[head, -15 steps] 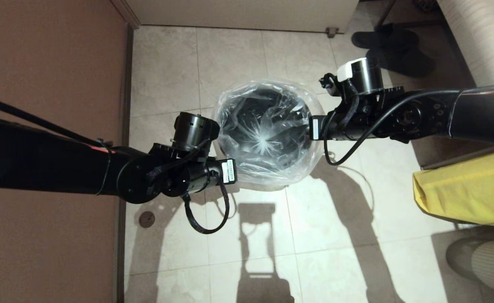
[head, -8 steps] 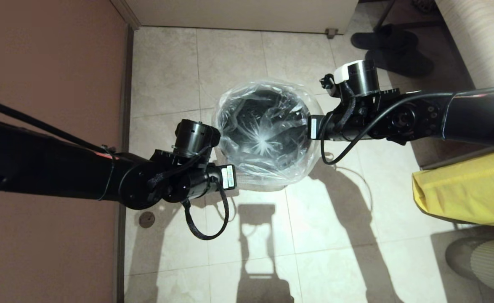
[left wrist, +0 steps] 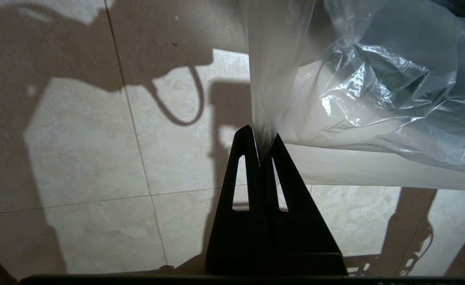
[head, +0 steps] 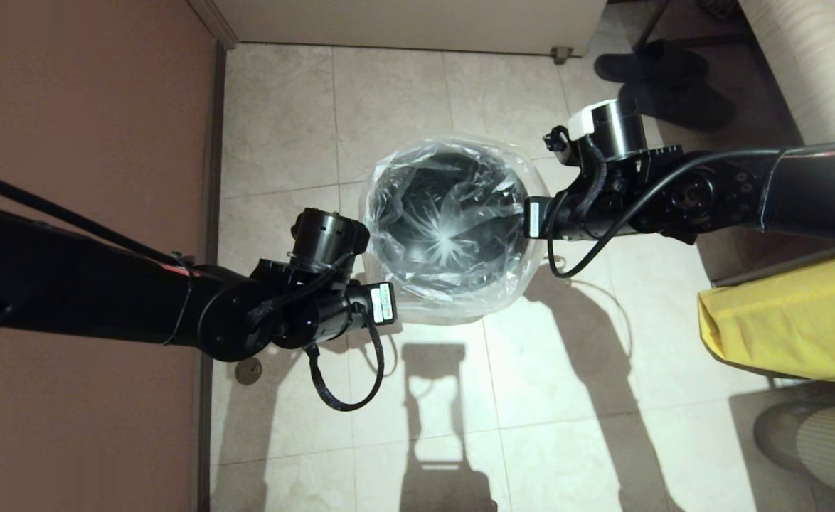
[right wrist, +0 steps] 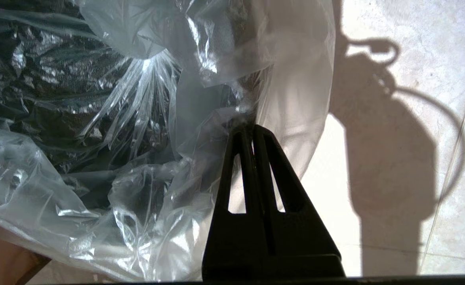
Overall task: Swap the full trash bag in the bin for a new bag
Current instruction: Put the new garbage bag on the trash can
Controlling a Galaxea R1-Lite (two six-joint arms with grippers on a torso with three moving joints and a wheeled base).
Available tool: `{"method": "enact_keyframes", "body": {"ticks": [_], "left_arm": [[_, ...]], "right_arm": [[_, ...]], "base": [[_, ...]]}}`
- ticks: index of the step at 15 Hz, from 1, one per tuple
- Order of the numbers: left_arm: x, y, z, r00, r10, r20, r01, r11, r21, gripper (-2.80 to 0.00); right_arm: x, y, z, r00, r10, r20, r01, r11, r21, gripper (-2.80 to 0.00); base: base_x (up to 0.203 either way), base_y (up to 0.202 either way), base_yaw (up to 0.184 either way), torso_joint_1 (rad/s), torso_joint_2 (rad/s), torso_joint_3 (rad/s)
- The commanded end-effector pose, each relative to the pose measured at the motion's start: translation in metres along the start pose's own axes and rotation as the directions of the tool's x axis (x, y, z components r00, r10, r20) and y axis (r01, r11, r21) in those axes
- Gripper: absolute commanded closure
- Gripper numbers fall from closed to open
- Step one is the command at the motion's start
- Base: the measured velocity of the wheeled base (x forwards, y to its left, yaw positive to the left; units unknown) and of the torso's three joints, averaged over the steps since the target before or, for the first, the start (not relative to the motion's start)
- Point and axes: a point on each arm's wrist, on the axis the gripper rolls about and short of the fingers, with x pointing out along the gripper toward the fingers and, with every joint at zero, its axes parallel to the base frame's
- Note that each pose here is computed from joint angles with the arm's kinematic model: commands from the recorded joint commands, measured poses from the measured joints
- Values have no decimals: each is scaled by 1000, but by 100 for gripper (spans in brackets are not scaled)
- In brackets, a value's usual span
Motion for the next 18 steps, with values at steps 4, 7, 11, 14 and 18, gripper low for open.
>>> {"method": "enact_keyframes", "body": {"ticks": [4,7,11,14,18], "left_arm": [[1,-2,5,1000,-8,26,8,1000,-9,0],[6,-3,3,1000,-3,23,4,1000,-9,0],[10,4,3,1000,15,15,-15,1000,-16,0],[16,5,-1,1000,21,2,-21,1000,-14,0],[25,9,2,999,26,37,-25,999,-29,0]], "right_arm": [[-11,1,7,1000,7,29,-7,1000,5,0],[-11,0,7,1000,3,25,-3,1000,5,0],[-13,-2,3,1000,-6,-6,6,1000,2,0],[0,3,-6,999,-2,-32,2,1000,-4,0],[18,5,-17,998,-7,-63,6,1000,-11,0]], "base": [[0,0,0,0,0,0],[0,0,0,0,0,0],[0,0,0,0,0,0],[0,0,0,0,0,0],[0,0,0,0,0,0]]}}
